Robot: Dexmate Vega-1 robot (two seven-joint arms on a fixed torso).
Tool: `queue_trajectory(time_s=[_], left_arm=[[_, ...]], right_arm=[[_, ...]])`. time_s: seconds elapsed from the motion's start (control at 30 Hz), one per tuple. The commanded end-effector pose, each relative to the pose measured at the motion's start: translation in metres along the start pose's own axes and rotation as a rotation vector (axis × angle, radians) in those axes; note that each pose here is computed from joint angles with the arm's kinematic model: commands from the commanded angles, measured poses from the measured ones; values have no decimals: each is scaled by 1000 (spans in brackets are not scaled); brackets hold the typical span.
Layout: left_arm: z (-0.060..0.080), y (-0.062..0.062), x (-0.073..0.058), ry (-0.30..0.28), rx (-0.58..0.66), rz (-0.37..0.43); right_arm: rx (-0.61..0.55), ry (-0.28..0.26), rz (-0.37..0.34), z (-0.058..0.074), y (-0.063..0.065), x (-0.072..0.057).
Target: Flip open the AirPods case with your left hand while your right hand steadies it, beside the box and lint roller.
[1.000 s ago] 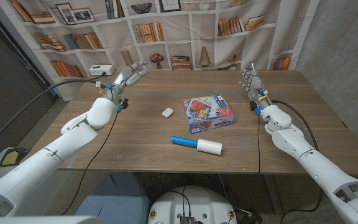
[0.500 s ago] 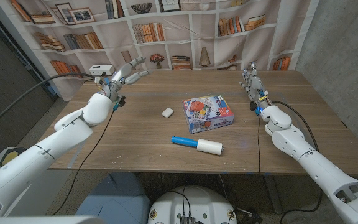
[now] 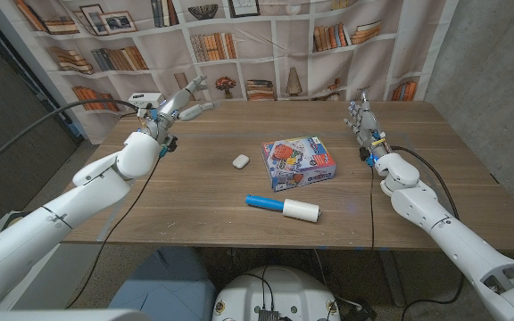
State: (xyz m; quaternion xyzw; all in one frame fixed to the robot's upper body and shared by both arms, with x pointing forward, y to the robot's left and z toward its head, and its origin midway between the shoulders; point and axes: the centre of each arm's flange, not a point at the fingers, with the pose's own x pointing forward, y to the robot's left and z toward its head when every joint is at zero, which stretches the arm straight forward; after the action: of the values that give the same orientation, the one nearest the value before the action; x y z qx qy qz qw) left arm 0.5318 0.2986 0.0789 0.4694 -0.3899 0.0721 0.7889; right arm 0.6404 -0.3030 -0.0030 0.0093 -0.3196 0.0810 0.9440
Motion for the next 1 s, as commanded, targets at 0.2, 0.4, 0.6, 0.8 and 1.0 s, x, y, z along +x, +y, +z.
queue_trajectory(time_s=[0.2, 0.4, 0.6, 0.8, 1.0], left_arm=[[11, 13, -1, -2, 161, -14], [15, 16, 0, 3, 231, -28], [20, 17, 3, -1, 308, -48], [26, 18, 7, -11, 388, -48], [31, 17, 11, -29, 398, -26]], right_arm=[[2, 4, -8, 0, -2, -6], [4, 2, -12, -1, -2, -6], [6, 2, -14, -1, -3, -7], [6, 3, -17, 0, -4, -8], [-8, 9, -8, 1, -6, -8]])
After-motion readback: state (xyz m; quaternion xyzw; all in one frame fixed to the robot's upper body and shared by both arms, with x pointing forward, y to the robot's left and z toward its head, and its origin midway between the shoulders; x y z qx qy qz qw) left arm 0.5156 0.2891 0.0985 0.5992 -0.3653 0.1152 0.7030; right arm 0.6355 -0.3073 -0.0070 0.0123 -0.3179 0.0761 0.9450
